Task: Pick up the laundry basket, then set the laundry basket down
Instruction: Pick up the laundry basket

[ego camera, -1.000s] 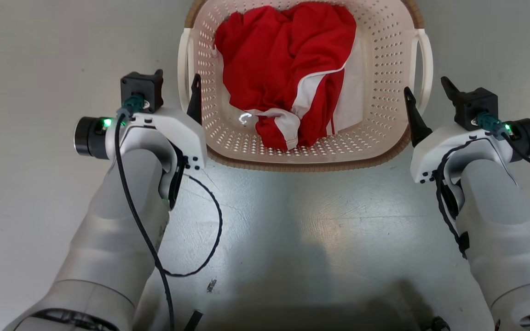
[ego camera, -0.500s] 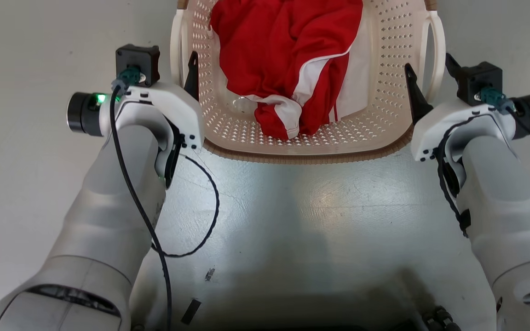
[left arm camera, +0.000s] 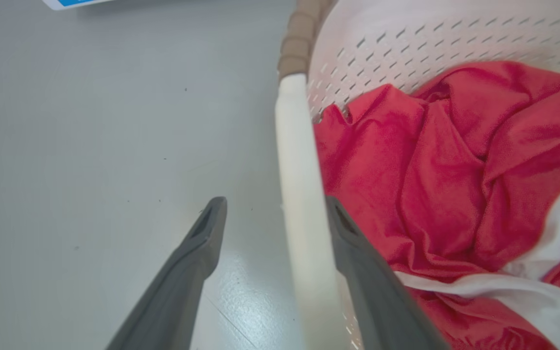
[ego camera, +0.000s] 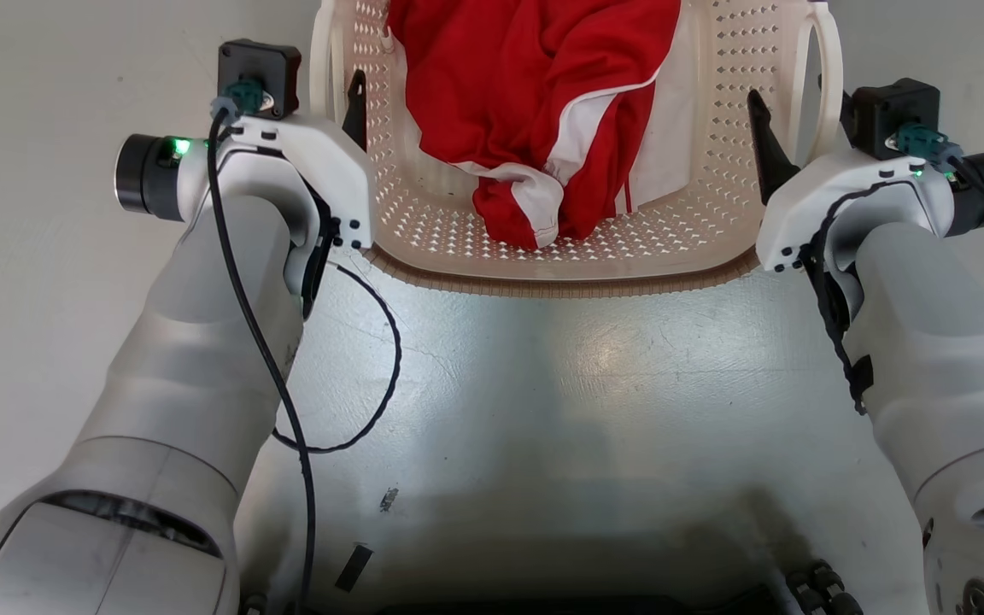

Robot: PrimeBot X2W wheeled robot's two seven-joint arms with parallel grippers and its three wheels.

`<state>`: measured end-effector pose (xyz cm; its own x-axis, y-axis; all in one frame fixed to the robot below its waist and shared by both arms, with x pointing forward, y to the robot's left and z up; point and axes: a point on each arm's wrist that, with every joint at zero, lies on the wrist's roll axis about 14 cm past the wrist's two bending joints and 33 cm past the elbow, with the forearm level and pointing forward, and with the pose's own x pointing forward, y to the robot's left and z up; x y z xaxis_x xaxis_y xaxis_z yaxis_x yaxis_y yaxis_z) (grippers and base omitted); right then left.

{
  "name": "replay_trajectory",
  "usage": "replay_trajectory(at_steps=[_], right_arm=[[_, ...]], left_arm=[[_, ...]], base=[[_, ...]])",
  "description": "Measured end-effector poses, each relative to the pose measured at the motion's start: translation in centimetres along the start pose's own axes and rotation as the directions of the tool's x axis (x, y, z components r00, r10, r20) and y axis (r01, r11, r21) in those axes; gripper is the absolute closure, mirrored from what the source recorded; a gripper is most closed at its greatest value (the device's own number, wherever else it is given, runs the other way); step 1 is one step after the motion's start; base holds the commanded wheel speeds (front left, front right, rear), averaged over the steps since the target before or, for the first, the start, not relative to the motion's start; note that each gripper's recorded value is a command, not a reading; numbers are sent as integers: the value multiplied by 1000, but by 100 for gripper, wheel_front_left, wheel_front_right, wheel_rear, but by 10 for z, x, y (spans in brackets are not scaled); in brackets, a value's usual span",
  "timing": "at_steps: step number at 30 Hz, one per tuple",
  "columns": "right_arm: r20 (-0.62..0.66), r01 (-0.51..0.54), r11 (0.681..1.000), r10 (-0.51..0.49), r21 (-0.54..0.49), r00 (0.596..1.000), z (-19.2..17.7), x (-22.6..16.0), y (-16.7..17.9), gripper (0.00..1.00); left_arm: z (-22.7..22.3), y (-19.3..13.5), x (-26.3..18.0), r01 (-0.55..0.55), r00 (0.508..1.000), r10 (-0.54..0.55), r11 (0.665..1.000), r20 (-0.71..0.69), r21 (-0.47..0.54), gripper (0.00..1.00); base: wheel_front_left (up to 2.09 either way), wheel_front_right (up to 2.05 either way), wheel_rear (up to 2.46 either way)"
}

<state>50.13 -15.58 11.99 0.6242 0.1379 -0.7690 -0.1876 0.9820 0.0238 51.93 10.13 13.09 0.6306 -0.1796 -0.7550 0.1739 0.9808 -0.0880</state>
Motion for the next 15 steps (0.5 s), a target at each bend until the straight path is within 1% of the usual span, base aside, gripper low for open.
replay_trajectory(at_steps=[6,10,15], right_arm=[[-16,-14,999,15,31,1000,0,4,6,0],[-15,-23,999,24,32,1000,4,6,9,0],[-50,-28,999,30,41,998,-2,4,11,0]], left_arm=[[0,2,3,-3,999,3,1000,-36,3,0],[-3,0,2,3,998,-3,1000,-55,14,0],[-5,-1,0,3,997,-4,1000,-82,-12,0]], base=[[0,0,0],[0,0,0],[0,0,0]])
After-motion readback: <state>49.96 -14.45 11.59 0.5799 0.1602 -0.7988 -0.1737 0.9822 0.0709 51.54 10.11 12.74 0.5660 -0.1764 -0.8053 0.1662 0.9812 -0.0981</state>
